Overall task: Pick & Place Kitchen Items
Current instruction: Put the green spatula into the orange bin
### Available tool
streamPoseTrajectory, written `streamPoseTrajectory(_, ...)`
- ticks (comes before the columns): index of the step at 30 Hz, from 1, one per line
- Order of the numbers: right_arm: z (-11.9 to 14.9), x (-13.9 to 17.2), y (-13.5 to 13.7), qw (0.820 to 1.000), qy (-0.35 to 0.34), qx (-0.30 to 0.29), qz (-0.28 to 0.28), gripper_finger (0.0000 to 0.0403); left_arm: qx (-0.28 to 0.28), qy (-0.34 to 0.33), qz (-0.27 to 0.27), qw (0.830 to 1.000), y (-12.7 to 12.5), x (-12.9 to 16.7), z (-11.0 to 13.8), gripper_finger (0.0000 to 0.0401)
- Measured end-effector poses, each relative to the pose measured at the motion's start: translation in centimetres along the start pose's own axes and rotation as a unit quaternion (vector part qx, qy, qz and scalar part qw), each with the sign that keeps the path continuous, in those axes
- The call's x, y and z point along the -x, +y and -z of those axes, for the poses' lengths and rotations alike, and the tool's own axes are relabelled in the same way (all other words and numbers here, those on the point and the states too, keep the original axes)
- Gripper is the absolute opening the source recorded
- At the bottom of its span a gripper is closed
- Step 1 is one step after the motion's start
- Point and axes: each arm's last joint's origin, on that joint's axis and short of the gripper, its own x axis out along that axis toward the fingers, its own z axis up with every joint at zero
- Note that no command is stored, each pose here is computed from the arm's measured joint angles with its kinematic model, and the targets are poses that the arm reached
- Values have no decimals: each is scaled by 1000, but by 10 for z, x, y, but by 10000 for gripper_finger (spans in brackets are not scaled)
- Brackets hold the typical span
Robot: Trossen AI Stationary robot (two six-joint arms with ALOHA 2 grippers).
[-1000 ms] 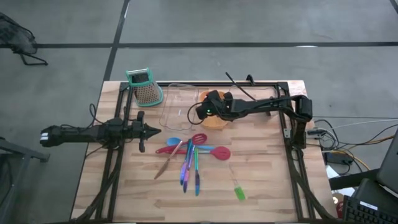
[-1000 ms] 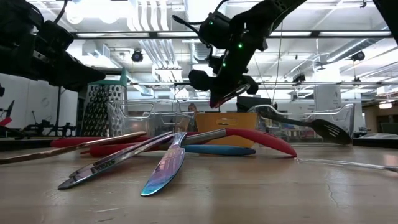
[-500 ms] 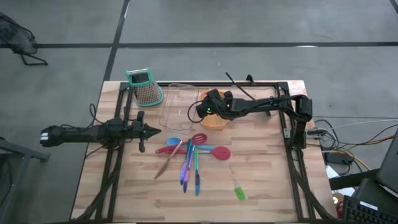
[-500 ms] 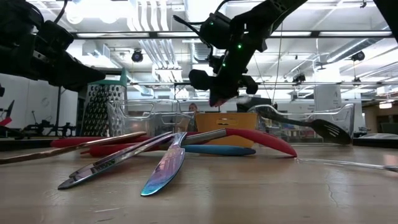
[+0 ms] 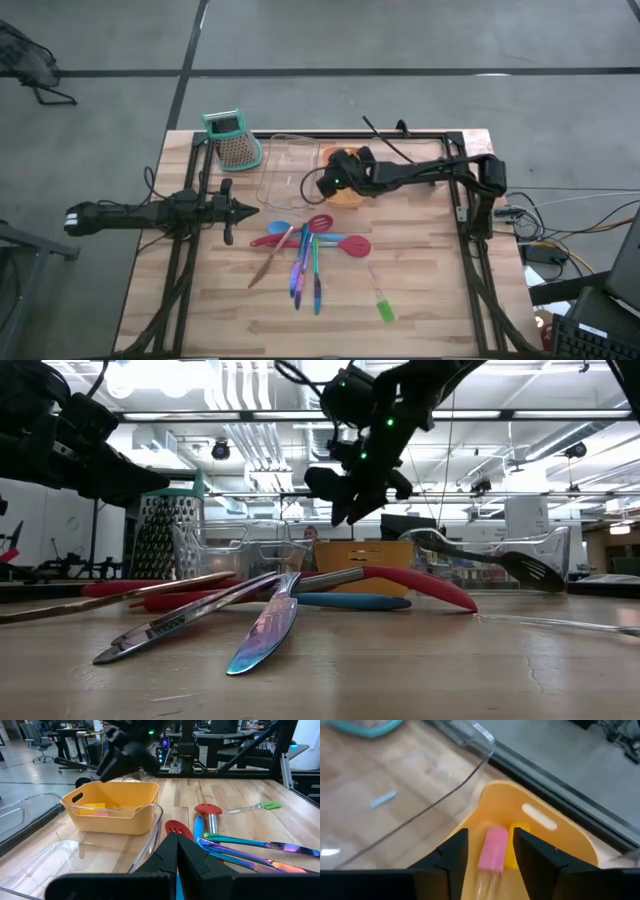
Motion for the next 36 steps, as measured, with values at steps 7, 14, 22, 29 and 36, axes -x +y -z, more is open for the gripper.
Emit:
streamPoseTrajectory(7, 14, 37, 13, 998, 25, 63, -15, 187, 0, 0, 0, 1000, 0, 0, 0, 5)
streamPoseTrajectory(14, 43, 76, 40, 993, 39, 103, -50, 207, 0, 0, 0, 1000, 0, 0, 0, 5)
streamPoseTrajectory(22, 84, 133, 75, 983, 19, 138, -117, 223, 0, 1, 0, 1000, 0, 0, 0, 5)
streamPoseTrajectory(29, 136, 184, 92, 972, -16, 171, -159, 243, 0, 1, 0, 1000, 0, 0, 0, 5)
streamPoseTrajectory(36, 192, 221, 91, 975, -17, 102, -194, 259, 0, 1, 0, 1000, 0, 0, 0, 5)
